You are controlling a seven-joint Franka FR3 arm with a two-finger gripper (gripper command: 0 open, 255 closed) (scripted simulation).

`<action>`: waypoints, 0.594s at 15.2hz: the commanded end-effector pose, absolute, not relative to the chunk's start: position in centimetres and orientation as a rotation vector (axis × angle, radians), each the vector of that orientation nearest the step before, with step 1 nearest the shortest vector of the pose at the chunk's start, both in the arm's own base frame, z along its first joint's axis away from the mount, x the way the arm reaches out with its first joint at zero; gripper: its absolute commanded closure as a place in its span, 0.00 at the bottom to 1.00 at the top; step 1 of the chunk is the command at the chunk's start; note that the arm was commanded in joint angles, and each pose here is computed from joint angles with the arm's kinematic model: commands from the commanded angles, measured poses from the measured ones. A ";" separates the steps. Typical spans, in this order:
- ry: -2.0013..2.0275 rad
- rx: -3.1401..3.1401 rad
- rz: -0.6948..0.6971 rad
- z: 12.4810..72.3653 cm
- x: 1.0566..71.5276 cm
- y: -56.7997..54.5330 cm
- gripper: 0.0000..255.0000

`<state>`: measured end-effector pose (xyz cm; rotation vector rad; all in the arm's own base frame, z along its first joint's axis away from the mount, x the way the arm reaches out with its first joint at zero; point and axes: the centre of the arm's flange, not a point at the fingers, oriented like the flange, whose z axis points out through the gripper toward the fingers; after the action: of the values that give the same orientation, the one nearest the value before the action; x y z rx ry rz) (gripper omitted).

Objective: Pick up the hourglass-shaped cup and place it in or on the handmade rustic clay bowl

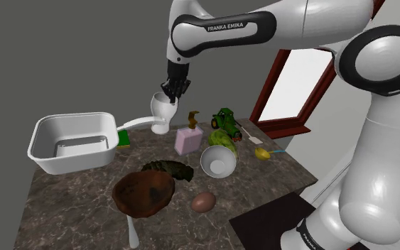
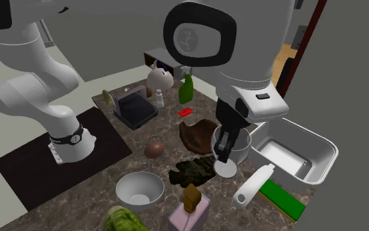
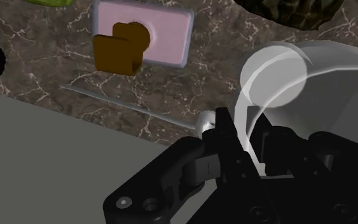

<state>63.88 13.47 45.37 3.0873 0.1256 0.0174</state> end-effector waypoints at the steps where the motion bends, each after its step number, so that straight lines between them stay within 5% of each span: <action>1: 0.126 3.088 0.018 46.0 62.5 14.7 1.00; 9: 0.126 3.088 0.018 48.0 54.7 21.6 1.00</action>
<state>55.86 20.71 47.43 3.0876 0.1270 0.0166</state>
